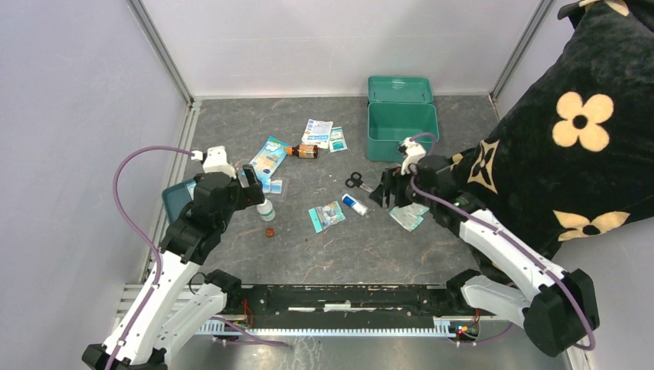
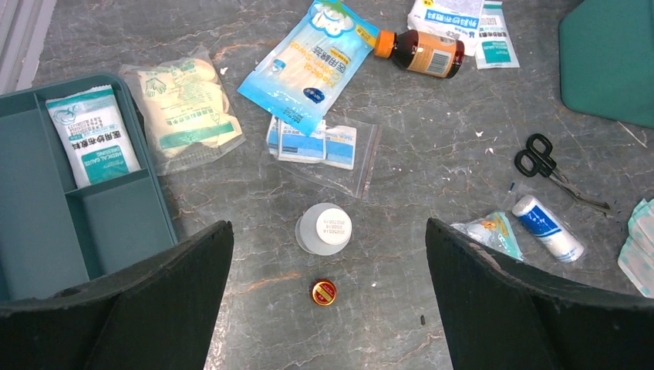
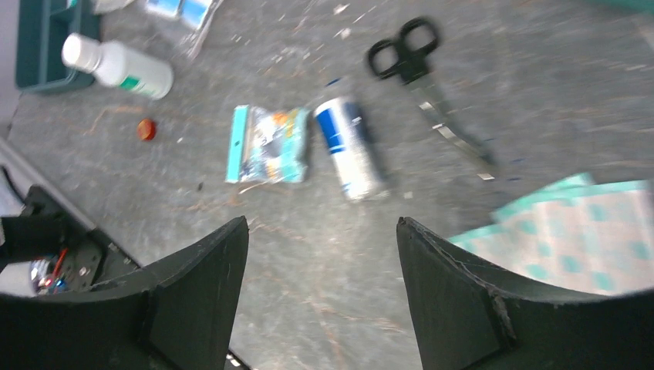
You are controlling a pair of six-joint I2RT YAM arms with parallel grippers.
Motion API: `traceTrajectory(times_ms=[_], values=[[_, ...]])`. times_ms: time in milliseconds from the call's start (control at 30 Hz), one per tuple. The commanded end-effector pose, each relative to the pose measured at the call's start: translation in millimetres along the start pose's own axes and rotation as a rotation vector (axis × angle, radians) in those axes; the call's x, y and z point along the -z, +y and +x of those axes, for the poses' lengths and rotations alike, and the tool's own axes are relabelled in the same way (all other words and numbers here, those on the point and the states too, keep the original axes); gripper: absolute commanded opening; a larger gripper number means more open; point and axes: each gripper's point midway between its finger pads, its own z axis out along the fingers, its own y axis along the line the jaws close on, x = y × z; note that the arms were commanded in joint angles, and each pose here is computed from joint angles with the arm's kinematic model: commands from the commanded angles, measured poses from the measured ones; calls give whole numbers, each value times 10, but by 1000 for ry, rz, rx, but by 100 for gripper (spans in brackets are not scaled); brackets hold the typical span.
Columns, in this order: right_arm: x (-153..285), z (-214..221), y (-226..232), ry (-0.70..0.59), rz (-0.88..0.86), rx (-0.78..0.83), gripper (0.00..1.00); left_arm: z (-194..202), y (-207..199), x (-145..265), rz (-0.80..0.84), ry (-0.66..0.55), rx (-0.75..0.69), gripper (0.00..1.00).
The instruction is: Organize the medicine kit
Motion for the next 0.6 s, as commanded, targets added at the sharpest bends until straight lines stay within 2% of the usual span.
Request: traceTrajectory(times_ms=[0,200,567], values=[[-209,-8,296,-73,-32,-89,76,-108,-137,-27,57,-2,-46,100],[-492,200,564,-41,-52,-94,75,30,-287,-139,121,61,-66,100],[-958,361,430,27,55,-75,70,41,-326,-137,146,59,-66,100]])
